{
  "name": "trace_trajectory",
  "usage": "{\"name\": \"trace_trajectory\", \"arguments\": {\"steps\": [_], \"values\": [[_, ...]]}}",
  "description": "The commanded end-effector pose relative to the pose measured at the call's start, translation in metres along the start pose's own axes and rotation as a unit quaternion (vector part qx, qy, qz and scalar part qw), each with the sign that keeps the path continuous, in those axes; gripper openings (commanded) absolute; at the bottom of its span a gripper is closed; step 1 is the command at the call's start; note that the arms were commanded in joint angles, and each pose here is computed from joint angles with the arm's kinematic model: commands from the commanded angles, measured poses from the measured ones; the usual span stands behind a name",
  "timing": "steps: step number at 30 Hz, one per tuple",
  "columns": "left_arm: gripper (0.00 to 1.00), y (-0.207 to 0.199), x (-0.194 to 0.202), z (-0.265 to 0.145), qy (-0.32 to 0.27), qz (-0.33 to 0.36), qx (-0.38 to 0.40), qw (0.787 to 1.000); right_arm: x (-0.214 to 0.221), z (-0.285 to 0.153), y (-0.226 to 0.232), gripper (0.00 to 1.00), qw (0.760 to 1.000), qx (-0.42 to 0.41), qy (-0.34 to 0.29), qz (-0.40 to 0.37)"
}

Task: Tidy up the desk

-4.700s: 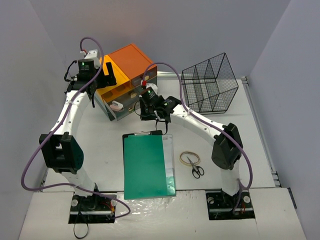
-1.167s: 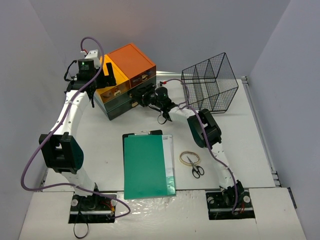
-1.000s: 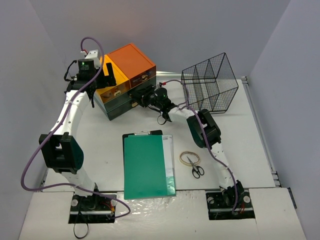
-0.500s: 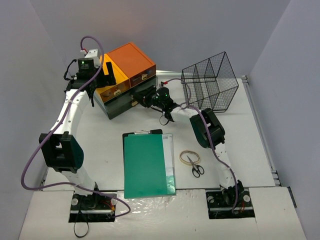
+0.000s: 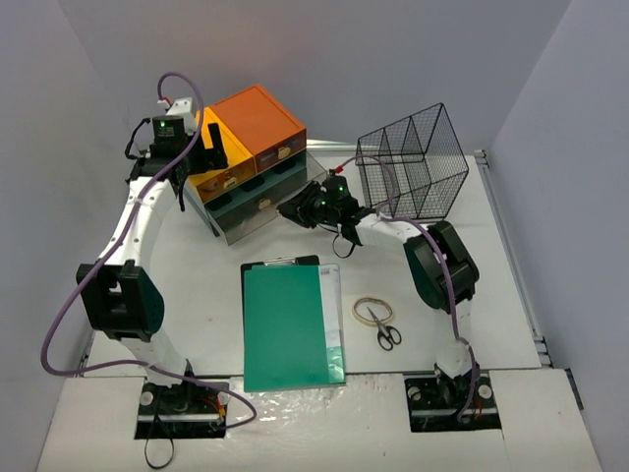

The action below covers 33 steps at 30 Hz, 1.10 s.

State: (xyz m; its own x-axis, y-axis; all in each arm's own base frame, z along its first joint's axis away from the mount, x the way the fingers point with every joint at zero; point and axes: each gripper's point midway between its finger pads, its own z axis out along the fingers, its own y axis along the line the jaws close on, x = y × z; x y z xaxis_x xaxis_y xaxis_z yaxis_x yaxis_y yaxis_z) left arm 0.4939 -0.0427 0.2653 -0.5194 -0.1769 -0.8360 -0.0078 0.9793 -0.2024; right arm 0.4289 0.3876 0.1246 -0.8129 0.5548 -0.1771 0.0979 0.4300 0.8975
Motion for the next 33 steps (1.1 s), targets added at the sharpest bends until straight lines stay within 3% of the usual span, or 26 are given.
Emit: {"name": "trace_trajectory", "arguments": {"steps": [1,10,17,20,27,30,33], "values": [[0.97,0.032,0.042,-0.007,0.08,-0.03,-0.054,0.995,0.023,-0.028,-0.013,0.0,0.997,0.048,0.033,-0.049],[0.97,0.03,0.042,-0.011,0.077,-0.032,-0.053,0.995,0.023,-0.036,-0.023,0.03,0.994,0.086,0.03,-0.068],[0.97,0.03,0.042,-0.01,0.077,-0.031,-0.052,0.995,0.018,-0.05,-0.002,0.52,0.987,0.087,0.005,-0.138],[0.97,0.031,0.044,-0.009,0.08,-0.03,-0.052,0.995,0.015,-0.059,0.019,0.62,0.98,0.068,-0.012,-0.184],[0.97,0.03,0.042,-0.007,0.076,-0.033,-0.049,0.995,0.011,-0.09,0.045,0.62,0.965,0.079,-0.04,-0.245],[0.97,0.029,0.042,-0.006,0.074,-0.035,-0.046,0.996,0.002,-0.118,0.026,0.61,0.95,0.164,-0.052,-0.262],[0.97,0.027,0.042,-0.005,0.074,-0.039,-0.042,0.996,-0.005,-0.15,-0.015,0.58,0.912,0.289,-0.036,-0.289]]}}
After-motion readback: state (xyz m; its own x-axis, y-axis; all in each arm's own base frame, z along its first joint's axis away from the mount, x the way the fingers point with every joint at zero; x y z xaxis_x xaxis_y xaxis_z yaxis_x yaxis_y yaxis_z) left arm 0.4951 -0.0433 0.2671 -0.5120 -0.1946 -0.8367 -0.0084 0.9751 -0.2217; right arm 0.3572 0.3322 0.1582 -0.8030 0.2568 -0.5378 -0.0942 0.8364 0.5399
